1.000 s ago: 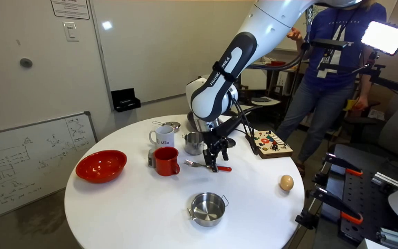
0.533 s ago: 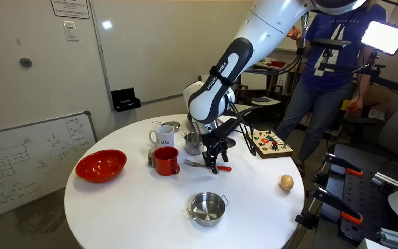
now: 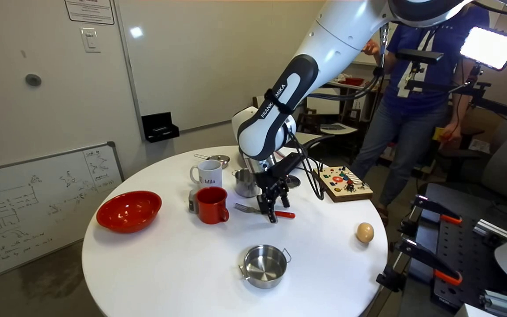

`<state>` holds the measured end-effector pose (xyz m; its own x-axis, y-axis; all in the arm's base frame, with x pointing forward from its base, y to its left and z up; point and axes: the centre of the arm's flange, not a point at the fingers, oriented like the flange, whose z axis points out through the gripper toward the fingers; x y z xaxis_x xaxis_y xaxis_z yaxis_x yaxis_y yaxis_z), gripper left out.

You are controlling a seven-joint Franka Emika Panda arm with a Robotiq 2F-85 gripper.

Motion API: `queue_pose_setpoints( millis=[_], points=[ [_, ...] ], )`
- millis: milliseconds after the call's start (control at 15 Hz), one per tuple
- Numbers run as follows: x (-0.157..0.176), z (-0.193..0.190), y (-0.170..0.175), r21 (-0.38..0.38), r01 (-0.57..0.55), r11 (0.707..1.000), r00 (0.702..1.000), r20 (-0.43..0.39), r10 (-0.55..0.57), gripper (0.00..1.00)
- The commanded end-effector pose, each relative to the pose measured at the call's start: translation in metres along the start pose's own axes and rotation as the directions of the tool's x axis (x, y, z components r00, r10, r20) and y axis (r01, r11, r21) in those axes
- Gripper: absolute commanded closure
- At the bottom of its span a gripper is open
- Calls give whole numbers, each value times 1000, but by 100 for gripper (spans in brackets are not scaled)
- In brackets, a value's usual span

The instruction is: Move the fork to the right

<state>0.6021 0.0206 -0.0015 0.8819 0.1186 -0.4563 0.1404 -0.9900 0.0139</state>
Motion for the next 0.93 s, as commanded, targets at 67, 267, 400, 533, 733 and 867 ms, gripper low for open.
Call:
queue_pose_setpoints(
  millis=[67,267,400,533,733,867],
  points=[
    [12,-2,5,-16,20,1000,999,26,-20,35],
    [13,-6,5,-14,19,1000,999,33,-19,47],
    [13,-7,7,-13,17,1000,999,37,-17,55],
    [14,-7,8,-10,16,1000,999,41,-16,63],
    [15,-7,10,-8,15,1000,999,47,-14,74],
    [15,-7,11,-5,17,1000,998,52,-17,87]
  ],
)
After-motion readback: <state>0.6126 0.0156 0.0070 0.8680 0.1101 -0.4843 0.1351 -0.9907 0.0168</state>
